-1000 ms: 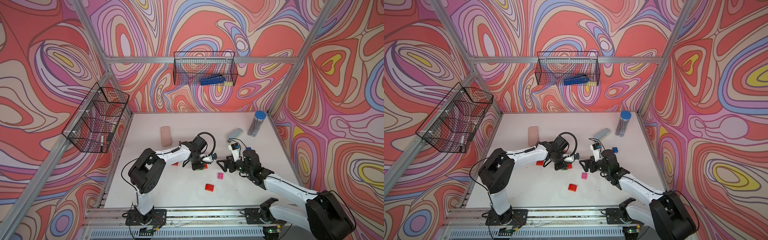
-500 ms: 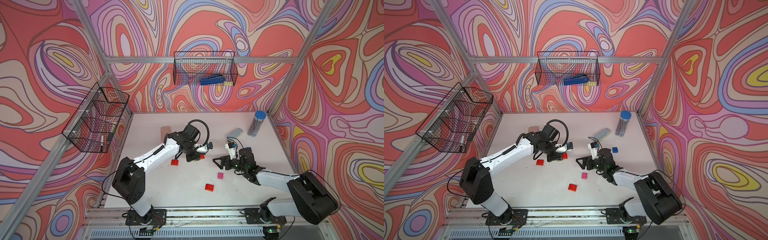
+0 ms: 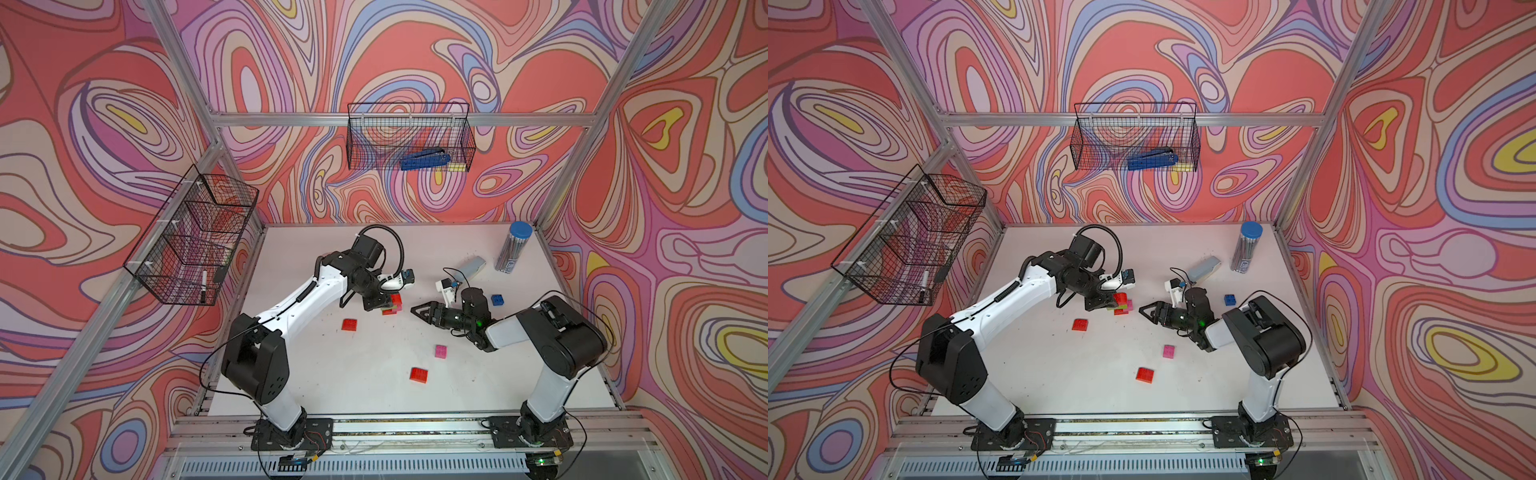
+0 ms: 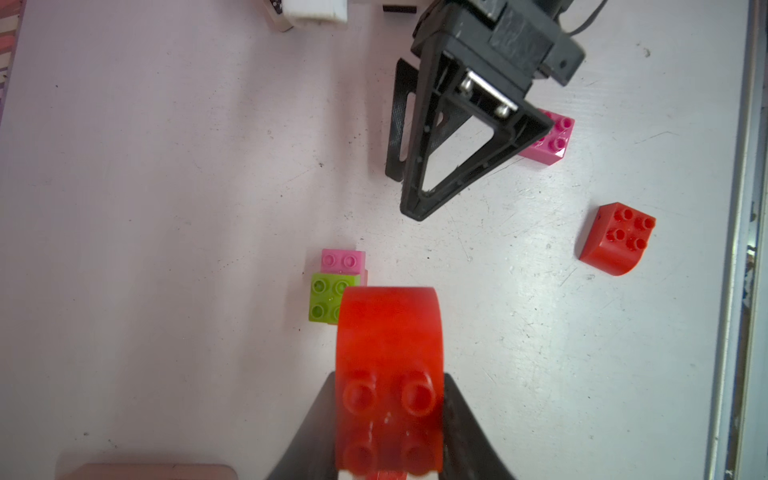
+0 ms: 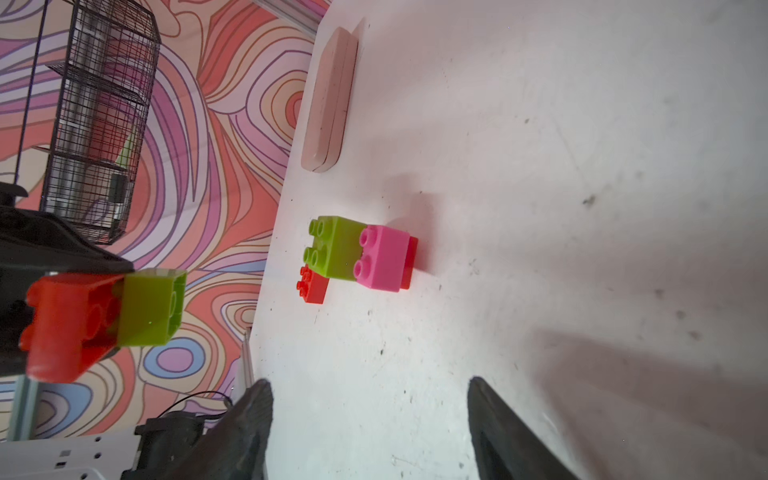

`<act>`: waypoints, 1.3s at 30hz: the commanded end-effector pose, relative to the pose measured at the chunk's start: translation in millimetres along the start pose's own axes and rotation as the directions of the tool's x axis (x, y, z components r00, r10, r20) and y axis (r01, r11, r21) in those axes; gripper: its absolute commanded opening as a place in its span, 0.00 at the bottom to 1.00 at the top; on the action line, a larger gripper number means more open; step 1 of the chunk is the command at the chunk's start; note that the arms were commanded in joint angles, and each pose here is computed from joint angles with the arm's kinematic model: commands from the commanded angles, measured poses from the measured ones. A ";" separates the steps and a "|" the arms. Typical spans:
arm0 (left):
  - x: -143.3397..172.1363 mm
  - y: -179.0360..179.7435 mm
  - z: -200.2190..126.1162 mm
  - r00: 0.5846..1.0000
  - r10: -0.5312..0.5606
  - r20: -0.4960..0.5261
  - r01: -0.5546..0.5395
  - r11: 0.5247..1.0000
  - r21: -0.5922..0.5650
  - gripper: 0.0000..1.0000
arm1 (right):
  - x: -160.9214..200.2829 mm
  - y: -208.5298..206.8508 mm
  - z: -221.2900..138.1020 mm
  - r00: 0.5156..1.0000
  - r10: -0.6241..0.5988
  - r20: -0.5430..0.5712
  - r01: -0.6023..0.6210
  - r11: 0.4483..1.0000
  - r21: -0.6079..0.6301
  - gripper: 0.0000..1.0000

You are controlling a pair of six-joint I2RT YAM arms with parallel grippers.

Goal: Assemble the letter s with lego
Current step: Pick up the lego brick from the center of the board, then assemble the lego brick with the lego brick.

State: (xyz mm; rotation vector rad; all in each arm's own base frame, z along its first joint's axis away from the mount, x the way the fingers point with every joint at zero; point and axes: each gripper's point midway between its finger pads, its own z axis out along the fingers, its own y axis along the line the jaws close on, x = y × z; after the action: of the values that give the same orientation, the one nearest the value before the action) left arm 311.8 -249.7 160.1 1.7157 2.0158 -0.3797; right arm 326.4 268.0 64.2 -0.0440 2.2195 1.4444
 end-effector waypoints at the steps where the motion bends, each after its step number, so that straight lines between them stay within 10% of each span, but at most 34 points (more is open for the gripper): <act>1: -2.8 1.6 6.9 1.000 0.022 0.018 -0.023 0.999 0.045 0.30 | -4.0 12.4 13.2 0.999 0.039 -0.018 -0.040 0.995 -0.091 0.74; 39: 6.9 34.1 44.9 1.000 0.030 -0.003 -0.030 0.996 0.082 0.29 | 15.2 -27.9 71.8 0.962 0.175 -0.211 -0.199 0.975 -0.098 0.59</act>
State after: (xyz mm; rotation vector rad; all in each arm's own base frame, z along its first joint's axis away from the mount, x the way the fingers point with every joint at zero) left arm 345.6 -258.9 120.5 1.7757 2.0353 -0.4535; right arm 360.4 325.1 52.0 -0.0982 2.1997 1.7764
